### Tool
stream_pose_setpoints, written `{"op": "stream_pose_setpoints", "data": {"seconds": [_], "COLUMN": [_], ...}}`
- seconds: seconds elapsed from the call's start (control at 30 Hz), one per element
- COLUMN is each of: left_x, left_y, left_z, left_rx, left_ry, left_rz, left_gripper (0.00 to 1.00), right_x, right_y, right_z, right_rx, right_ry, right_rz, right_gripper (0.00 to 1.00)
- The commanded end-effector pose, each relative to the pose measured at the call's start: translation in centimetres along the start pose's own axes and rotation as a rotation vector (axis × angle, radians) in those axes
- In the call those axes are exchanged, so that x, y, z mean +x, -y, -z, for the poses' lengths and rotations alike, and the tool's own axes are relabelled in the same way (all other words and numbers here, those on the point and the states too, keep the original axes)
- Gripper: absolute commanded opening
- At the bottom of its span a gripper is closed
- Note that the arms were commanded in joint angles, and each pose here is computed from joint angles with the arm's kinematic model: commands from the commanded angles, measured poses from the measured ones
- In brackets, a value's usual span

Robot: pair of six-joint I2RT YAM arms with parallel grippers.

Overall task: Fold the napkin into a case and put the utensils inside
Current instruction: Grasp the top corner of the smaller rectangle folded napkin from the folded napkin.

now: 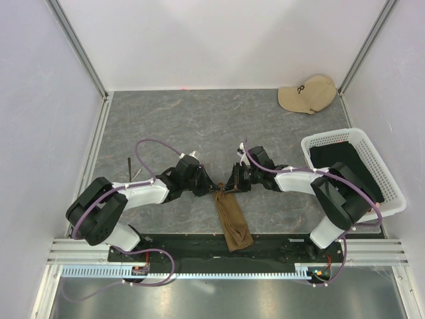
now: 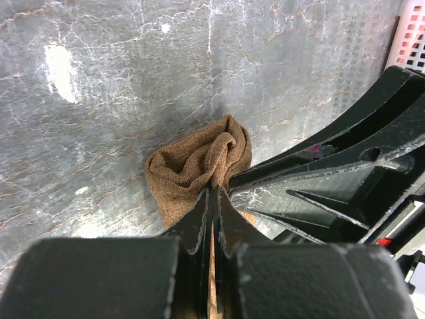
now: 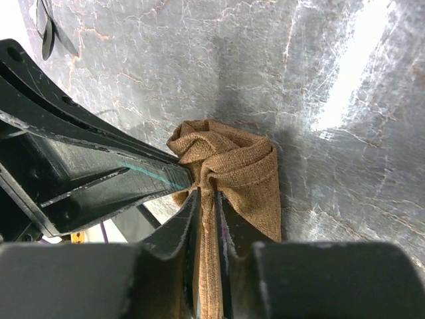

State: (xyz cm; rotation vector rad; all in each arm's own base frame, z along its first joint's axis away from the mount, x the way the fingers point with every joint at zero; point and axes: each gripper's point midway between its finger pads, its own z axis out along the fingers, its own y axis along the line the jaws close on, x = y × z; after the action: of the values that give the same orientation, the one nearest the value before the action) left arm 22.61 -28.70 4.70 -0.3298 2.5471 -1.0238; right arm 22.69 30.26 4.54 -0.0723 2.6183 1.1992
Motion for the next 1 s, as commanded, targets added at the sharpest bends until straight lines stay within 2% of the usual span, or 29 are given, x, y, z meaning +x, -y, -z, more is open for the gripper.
{"op": "stream_pose_setpoints", "data": {"seconds": [0.0,0.13,0.3,0.43,0.53,0.6,0.63,0.73,0.83,0.97], "left_x": [-0.2,0.3,1.5,2.1,2.1,1.8,1.7,1.3,1.0,0.8], "left_y": [1.9,1.9,1.7,1.0,0.6,0.3,0.5,0.6,0.8,1.1], "left_z": [0.5,0.4,0.1,-0.5,-0.3,-0.2,0.0,0.3,0.5,0.6], "left_rx": [0.054,0.062,0.079,0.068,0.059,0.039,0.041,0.038,0.026,0.026], "left_ry": [-0.003,-0.016,-0.04,-0.064,-0.053,-0.039,-0.033,-0.019,-0.014,-0.014], "left_rz": [-0.049,-0.041,0.006,0.043,0.044,0.039,0.027,0.007,-0.022,-0.042], "left_gripper": [0.02,0.02,0.02,0.02,0.02,0.02,0.02,0.02,0.02,0.02], "right_x": [-0.5,0.2,-0.9,-0.6,-0.4,-0.1,-0.2,-0.3,-0.2,0.3], "right_y": [-1.2,-1.6,-2.2,-0.3,-0.1,0.3,-0.2,-0.9,-1.1,-0.7], "right_z": [-0.5,-2.1,-3.8,-4.8,-3.7,-3.0,-2.4,-1.2,0.0,0.9], "right_rx": [-0.062,-0.066,-0.114,-0.077,-0.063,-0.041,-0.046,-0.047,-0.03,-0.006], "right_ry": [0.024,0.005,0.061,0.04,0.046,0.033,0.038,0.034,0.042,0.04], "right_rz": [0.022,0.021,-0.035,-0.065,-0.067,-0.076,-0.066,-0.047,-0.025,-0.01], "right_gripper": [0.13,0.0,0.0,0.0,0.12,0.16,0.21,0.3,0.37,0.38]}}
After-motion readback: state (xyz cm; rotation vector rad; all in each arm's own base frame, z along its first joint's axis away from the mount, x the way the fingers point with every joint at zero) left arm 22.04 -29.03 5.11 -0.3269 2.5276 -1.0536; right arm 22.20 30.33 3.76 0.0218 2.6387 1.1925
